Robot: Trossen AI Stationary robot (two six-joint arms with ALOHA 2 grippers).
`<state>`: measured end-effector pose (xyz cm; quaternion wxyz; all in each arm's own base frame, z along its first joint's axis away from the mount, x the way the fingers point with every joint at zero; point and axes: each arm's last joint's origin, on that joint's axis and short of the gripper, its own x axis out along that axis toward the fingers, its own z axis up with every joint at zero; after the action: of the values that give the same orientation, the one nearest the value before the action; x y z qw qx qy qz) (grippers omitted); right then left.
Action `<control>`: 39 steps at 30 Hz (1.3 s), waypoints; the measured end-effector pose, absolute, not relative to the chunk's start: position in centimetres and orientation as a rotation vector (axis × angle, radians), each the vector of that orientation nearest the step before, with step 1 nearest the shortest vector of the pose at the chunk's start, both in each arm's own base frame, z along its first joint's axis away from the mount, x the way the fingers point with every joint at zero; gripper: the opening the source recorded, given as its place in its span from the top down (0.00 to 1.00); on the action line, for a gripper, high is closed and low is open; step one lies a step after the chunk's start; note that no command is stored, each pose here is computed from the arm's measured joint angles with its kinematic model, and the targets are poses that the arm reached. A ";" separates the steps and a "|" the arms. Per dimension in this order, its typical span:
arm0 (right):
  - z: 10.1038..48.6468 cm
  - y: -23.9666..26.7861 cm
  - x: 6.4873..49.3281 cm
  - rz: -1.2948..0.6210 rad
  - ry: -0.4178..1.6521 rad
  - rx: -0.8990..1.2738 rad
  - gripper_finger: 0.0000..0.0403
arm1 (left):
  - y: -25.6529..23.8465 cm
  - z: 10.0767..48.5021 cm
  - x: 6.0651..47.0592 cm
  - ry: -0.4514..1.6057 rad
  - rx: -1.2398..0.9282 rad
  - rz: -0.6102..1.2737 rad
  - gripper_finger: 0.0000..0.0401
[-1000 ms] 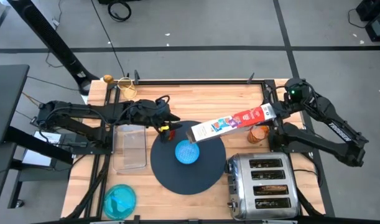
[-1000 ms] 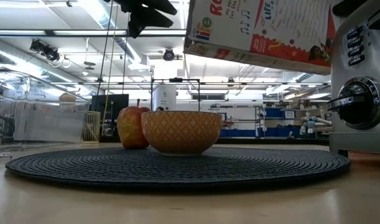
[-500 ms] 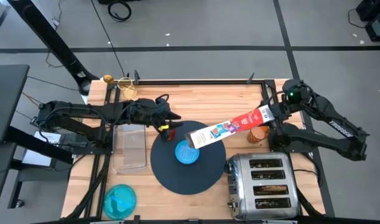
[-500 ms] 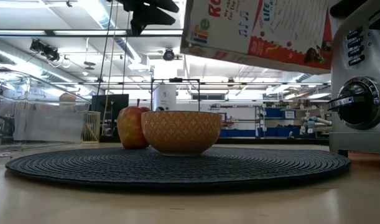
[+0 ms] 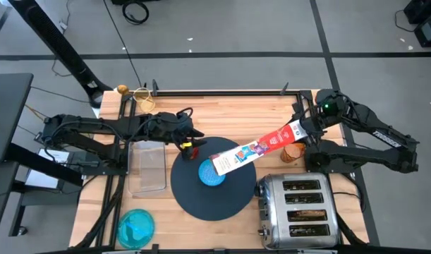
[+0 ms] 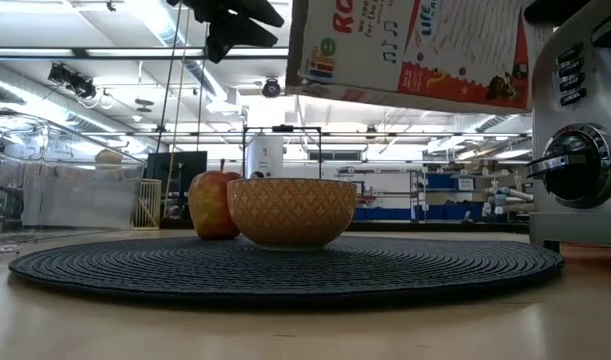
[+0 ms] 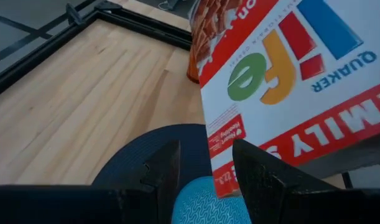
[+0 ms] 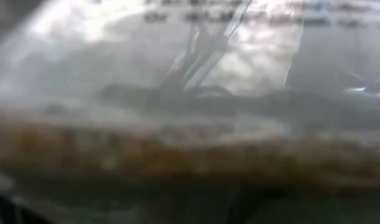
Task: Arrange a breakfast setting
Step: Pour the cereal into the bowl
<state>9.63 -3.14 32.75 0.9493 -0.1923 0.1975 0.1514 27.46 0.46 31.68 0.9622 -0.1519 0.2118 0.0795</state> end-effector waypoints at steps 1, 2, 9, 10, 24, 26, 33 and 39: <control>32.7 -3.1 9.7 0.309 0.414 -0.390 0.41 | 0.4 31.7 27.5 0.429 -0.308 0.160 0.61; 32.6 -3.1 9.7 0.311 0.427 -0.386 0.41 | 0.4 31.7 27.5 0.428 -0.311 0.160 0.61; 32.4 -3.0 10.3 0.332 0.455 -0.393 0.41 | 0.4 31.7 27.5 0.430 -0.315 0.163 0.61; 32.3 -2.9 10.4 0.335 0.463 -0.396 0.41 | 0.4 31.7 27.5 0.430 -0.315 0.162 0.61; 31.8 -2.9 12.0 0.348 0.534 -0.436 0.42 | 0.1 31.4 27.3 0.463 -0.355 0.163 0.61; 32.1 -2.9 12.2 0.350 0.538 -0.439 0.42 | 0.1 31.4 27.3 0.462 -0.355 0.163 0.61; 33.6 -2.8 12.5 0.349 0.552 -0.454 0.42 | 0.1 31.4 27.3 0.462 -0.355 0.163 0.61; 33.8 -2.7 12.8 0.361 0.585 -0.449 0.42 | 0.1 31.4 27.3 0.460 -0.356 0.164 0.61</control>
<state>12.81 -2.73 33.78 0.9169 -0.2184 0.2843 0.1753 27.33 0.11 31.41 0.9547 -0.1752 0.2265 0.0805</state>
